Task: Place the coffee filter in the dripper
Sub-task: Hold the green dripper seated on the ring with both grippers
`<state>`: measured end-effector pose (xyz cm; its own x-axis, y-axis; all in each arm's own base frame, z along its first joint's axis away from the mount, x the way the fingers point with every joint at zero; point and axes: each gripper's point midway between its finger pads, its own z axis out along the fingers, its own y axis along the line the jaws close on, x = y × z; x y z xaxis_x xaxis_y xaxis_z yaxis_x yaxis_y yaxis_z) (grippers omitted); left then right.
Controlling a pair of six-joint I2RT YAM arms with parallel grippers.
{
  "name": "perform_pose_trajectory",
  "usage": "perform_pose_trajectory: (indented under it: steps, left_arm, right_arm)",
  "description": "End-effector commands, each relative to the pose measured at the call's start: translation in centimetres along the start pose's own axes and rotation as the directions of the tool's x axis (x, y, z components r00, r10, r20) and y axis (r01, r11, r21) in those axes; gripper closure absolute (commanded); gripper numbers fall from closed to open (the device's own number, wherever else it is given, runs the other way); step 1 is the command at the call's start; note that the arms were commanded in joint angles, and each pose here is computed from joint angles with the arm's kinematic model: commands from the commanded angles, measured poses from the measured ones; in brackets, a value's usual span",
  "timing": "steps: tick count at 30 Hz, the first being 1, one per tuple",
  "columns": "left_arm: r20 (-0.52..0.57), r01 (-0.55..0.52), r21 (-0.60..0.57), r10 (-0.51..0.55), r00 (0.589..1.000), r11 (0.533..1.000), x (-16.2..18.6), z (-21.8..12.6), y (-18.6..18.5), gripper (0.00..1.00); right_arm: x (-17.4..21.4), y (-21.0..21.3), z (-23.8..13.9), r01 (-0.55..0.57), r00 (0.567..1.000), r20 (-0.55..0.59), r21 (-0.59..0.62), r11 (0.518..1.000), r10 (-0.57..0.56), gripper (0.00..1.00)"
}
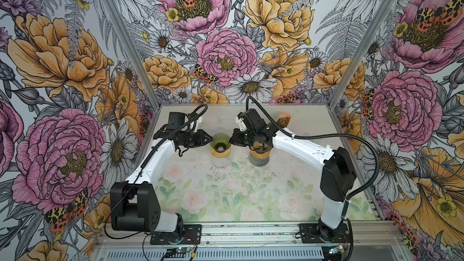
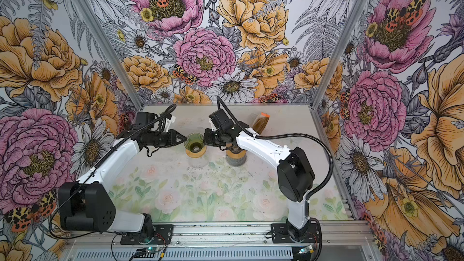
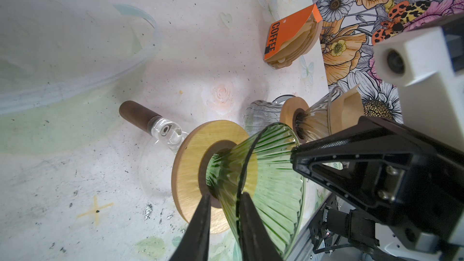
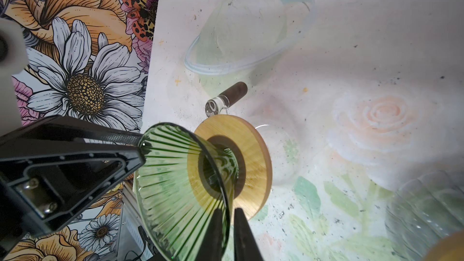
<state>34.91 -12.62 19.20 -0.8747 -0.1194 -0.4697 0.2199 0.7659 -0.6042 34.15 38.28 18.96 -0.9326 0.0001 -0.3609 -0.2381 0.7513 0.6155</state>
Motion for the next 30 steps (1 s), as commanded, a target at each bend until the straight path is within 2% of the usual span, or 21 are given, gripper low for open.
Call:
perform_pose_trajectory:
  steps: [1,30]
  left_arm:
    - [0.012,0.010,-0.009,-0.010,1.000,1.000,-0.75,0.06,0.39,0.78]
    - [0.011,0.024,-0.017,-0.024,1.000,1.000,-0.91,0.22,0.80,0.79]
  right_arm:
    - [-0.69,1.17,0.13,0.012,1.000,0.021,-0.032,0.999,-0.012,0.88]
    - [-1.38,1.37,-0.06,0.013,0.999,0.033,-0.039,0.999,-0.012,0.91]
